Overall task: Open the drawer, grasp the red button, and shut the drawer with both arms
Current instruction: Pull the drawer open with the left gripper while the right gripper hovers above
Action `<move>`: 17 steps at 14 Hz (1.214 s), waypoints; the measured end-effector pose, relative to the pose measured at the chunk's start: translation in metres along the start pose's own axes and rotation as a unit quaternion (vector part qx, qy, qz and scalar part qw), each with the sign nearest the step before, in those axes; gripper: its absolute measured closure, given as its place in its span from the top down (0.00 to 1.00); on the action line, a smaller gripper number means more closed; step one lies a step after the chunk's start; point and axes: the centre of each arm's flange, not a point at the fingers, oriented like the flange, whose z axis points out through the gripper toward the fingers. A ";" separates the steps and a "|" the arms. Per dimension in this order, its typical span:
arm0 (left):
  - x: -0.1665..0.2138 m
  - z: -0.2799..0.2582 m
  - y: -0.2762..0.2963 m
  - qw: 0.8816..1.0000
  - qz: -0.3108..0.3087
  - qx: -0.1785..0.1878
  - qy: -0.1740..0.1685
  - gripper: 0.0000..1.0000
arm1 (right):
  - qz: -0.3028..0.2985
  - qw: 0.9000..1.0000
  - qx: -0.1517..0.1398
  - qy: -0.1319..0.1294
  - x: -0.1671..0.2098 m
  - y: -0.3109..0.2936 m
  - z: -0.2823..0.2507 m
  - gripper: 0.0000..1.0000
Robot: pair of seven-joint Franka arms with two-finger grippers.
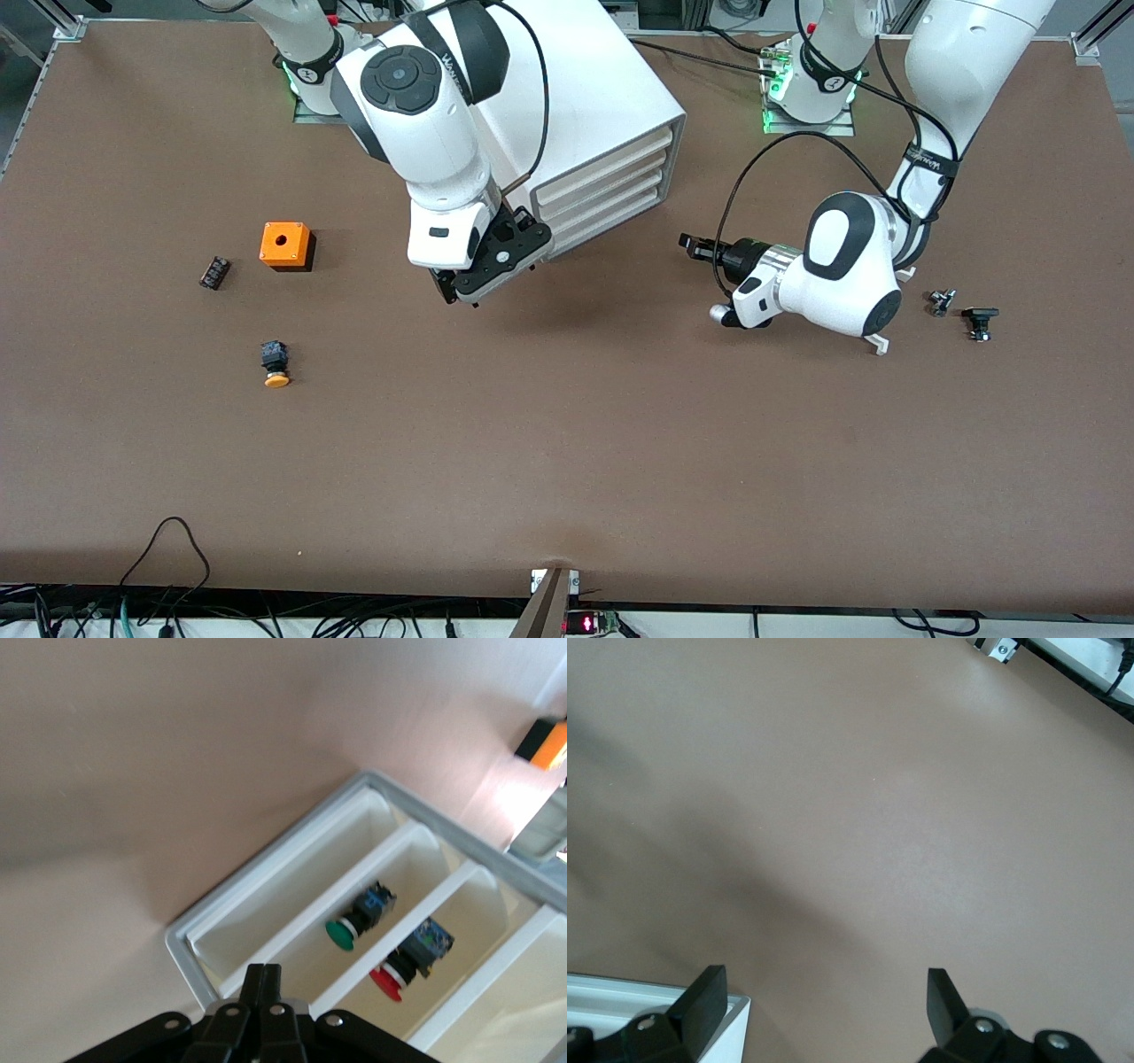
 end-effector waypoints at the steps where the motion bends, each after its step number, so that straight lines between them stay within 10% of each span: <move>1: -0.005 0.018 0.012 1.000 -0.005 -0.014 -0.019 0.19 | 0.001 1.000 -0.003 0.003 0.001 0.005 -0.003 1.00; 5: -0.029 0.094 0.045 0.997 0.002 -0.016 -0.081 0.59 | 0.020 1.000 -0.012 0.021 0.007 0.038 -0.022 1.00; 9: -0.036 0.126 0.048 0.997 0.006 -0.002 -0.073 0.93 | 0.020 1.000 -0.011 0.021 0.007 0.038 -0.023 1.00; 14: -0.037 0.142 0.044 0.998 0.016 0.002 -0.056 0.46 | 0.020 1.000 -0.012 0.021 0.007 0.038 -0.023 1.00; 17: -0.034 0.133 0.040 0.999 0.019 -0.006 -0.048 0.44 | 0.020 1.000 -0.012 0.021 0.007 0.038 -0.023 1.00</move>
